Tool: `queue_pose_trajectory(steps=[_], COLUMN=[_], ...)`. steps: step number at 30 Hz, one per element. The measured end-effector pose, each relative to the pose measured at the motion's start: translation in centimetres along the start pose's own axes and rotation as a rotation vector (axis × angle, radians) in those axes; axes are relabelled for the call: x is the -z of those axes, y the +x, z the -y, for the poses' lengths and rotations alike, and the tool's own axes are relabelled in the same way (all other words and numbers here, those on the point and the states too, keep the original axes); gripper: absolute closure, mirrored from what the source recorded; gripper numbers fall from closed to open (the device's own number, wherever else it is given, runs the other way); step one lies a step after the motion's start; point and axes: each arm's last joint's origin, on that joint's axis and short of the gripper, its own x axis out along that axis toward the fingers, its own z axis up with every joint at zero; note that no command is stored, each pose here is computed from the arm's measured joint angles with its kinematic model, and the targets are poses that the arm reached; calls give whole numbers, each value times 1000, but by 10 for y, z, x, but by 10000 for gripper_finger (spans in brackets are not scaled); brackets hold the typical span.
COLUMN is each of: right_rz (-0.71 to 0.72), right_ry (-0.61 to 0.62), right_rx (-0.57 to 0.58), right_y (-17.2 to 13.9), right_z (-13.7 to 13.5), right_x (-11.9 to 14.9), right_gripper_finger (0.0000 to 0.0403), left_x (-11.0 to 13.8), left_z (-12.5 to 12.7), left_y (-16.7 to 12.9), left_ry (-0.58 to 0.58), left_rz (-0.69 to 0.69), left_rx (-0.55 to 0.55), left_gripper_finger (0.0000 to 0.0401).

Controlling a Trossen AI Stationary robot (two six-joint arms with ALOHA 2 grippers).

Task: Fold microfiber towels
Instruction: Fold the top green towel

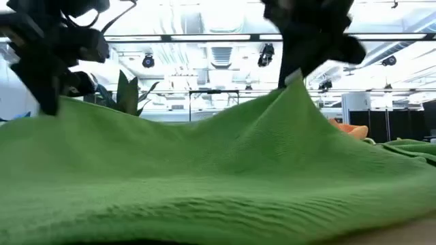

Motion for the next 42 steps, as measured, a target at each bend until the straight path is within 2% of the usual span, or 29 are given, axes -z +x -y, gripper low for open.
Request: queue_pose_trajectory(steps=[5, 11, 14, 18, 22, 25, 28, 31, 34, 37, 39, 42], right_rz=[-2, -9, -14, -9, 9, 22, 38, 49, 59, 77, 100, 67], right_ry=[3, 36, 42, 47, 27, -6, -86, -143, -109, -14, 63, 142], right_rx=[67, 134, 159, 162, 157, 119, 8, -202, -437, -625, -687, -655], right_y=[18, 36, 42, 43, 38, 26, 7, -10, -22, -28, -30, -19], right_z=[17, 36, 44, 48, 51, 50, 39, 21, 7, 1, -1, 2], right_x=[-15, -27, -32, -39, -44, -45, -30, 5, 50, 91, 111, 132], right_gripper_finger=[394, 391, 373, 316, 252, 218, 200, 196, 198, 203, 208, 216], left_x=[-4, 1, 1, -2, -3, -2, -1, 0, -1, -7, -15, -31], left_z=[-15, -31, -34, -36, -43, -46, -45, -40, -33, -23, -14, 2], left_y=[3, 21, 26, 25, 21, 17, 13, 10, 10, 9, 7, 5], left_ry=[3, -47, -35, -19, -53, -76, -156, -269, -365, -385, -363, -290], left_rz=[47, 11, 3, 35, 62, 72, 66, 67, 39, 62, 126, 275], left_rx=[-177, -216, -221, -220, -282, -286, -235, -82, 112, 271, 346, 457], left_gripper_finger=[401, 401, 393, 344, 262, 203, 165, 154, 152, 152, 152, 152])
